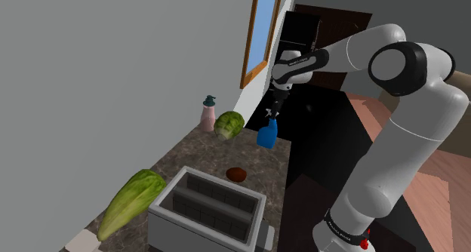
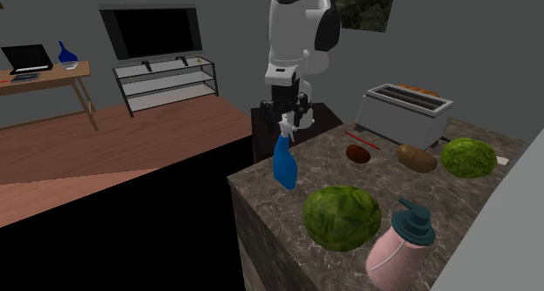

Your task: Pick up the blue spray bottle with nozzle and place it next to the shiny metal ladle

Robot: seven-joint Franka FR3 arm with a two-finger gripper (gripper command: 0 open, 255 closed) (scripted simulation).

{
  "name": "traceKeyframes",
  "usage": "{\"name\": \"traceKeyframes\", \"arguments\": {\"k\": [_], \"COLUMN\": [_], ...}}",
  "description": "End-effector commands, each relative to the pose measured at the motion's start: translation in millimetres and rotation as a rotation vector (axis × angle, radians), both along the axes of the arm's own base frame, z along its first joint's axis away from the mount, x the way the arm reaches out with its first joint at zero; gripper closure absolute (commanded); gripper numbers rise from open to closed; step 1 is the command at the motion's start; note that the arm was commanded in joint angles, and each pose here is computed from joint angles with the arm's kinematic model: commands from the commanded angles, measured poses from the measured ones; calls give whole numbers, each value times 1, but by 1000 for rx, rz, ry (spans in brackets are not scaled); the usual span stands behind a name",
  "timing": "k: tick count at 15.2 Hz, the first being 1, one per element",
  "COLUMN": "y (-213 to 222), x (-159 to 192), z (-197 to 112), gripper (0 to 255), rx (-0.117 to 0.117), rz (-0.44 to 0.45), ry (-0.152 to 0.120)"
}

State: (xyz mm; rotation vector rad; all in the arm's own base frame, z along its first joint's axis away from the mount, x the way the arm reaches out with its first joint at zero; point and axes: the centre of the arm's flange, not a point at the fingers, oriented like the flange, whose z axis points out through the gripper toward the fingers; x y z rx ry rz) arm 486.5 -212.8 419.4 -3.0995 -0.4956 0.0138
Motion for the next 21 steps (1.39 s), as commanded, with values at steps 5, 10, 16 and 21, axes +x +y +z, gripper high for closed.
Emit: {"name": "traceKeyframes", "arguments": {"k": [5, 10, 16, 21], "y": [0, 0, 0, 0], "x": [0, 0, 0, 0], "z": [0, 0, 10, 36], "gripper": [255, 255, 255, 255], "rx": [0, 0, 0, 0], "rz": [0, 0, 0, 0], "ry": [0, 0, 0, 0]}}
